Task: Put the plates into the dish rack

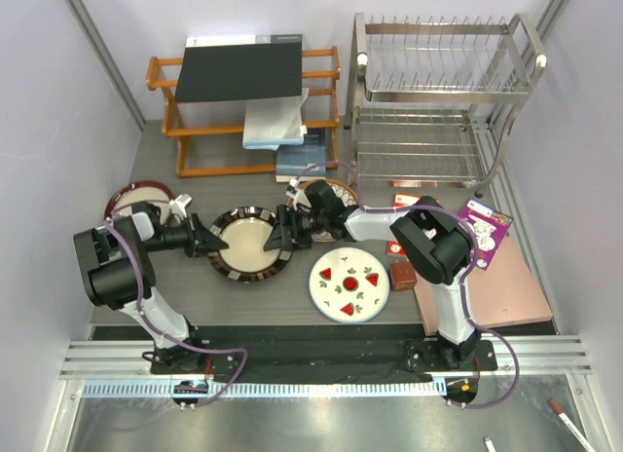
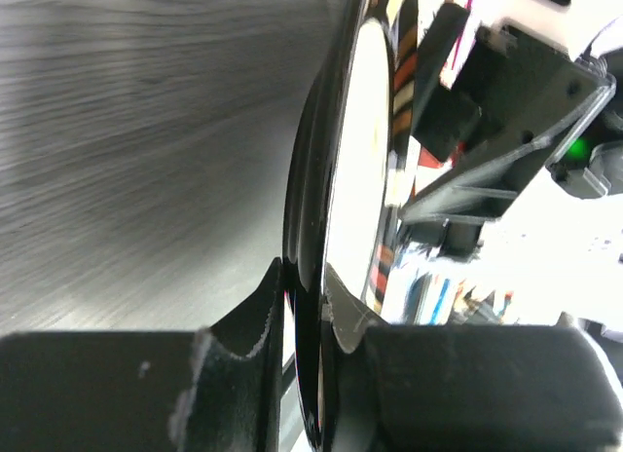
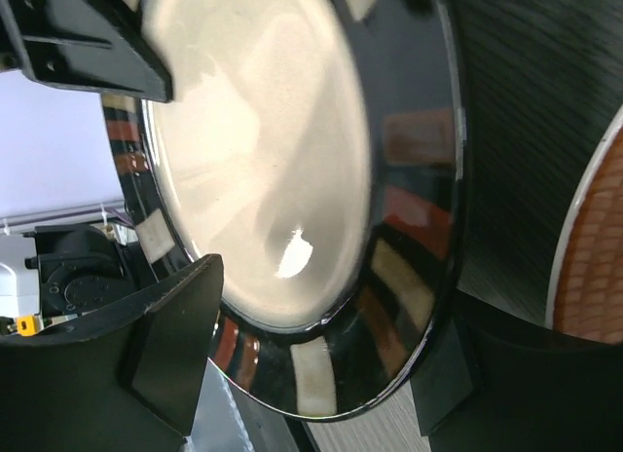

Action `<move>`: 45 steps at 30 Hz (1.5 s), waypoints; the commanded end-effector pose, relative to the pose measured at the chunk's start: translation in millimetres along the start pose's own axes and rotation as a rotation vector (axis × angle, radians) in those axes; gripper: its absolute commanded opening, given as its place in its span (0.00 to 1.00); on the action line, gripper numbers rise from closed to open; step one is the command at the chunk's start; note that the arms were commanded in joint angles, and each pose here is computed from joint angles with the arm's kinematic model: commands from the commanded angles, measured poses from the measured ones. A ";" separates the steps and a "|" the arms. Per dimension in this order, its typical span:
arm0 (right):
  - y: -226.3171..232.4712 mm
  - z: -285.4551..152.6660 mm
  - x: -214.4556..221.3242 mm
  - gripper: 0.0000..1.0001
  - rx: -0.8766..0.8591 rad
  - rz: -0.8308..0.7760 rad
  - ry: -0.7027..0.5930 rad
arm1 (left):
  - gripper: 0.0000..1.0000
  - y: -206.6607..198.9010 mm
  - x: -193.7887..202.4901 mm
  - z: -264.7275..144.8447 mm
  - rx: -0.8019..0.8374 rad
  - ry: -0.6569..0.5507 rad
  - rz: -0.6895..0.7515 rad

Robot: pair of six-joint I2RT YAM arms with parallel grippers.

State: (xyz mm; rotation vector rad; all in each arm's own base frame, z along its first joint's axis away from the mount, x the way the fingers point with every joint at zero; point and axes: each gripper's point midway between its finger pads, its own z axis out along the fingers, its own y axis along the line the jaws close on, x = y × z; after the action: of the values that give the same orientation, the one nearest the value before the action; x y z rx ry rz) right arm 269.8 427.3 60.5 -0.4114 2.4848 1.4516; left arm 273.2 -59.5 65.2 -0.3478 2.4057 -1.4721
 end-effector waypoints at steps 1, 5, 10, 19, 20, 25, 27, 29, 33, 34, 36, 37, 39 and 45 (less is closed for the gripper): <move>32.9 -13.7 -21.2 0.76 -0.049 -0.101 -0.056 | 0.03 -67.6 1.1 -15.8 0.277 0.032 0.096; 37.5 -16.5 -27.0 0.76 -0.061 -0.107 -0.065 | 0.00 -98.7 -4.2 -30.4 0.388 0.065 0.119; 43.9 -23.5 -35.0 0.78 -0.082 -0.117 -0.090 | 0.00 -92.2 -11.3 -25.2 0.417 0.034 0.044; 50.6 -43.5 -60.5 0.78 -0.123 -0.145 -0.156 | 0.00 -91.4 -4.4 -14.6 0.436 0.054 0.021; 52.4 -43.5 -61.4 0.74 -0.131 -0.150 -0.158 | 0.00 -92.5 -3.9 -14.0 0.435 0.060 0.022; 54.6 -40.9 -51.8 0.68 -0.154 -0.149 -0.114 | 0.00 -92.3 -3.2 -10.2 0.437 0.075 0.010; 52.0 -38.9 -46.2 0.66 -0.151 -0.164 -0.095 | 0.00 -91.2 -3.8 -9.6 0.438 0.076 0.002; 52.6 -36.8 -39.3 0.60 -0.153 -0.167 -0.075 | 0.00 -90.4 -4.0 -9.4 0.437 0.078 0.004; 54.2 -36.6 -31.8 0.43 -0.157 -0.186 -0.058 | 0.00 -89.8 -5.0 -9.0 0.437 0.078 0.004; 56.9 -38.7 -30.2 0.38 -0.158 -0.208 -0.055 | 0.00 -90.5 -5.1 -9.0 0.436 0.079 0.014; 58.2 -40.8 -28.7 0.21 -0.155 -0.232 -0.049 | 0.07 -91.4 -5.2 -9.6 0.435 0.080 0.022; 57.4 -42.4 -26.3 0.15 -0.147 -0.234 -0.039 | 0.12 -92.8 -5.8 -10.7 0.435 0.075 0.036; 60.0 -48.4 -25.4 0.01 -0.139 -0.285 -0.036 | 0.24 -92.4 -4.5 -10.7 0.430 0.083 0.050; 73.8 -83.1 -26.9 0.01 -0.110 -0.400 -0.023 | 0.99 -88.0 -11.8 -17.7 0.414 0.062 0.106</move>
State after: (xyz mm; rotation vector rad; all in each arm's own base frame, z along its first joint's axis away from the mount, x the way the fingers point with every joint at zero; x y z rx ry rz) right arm 270.6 399.1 92.0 -0.6671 2.3754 1.3829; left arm 288.8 -80.8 97.8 0.2282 2.0488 -1.7200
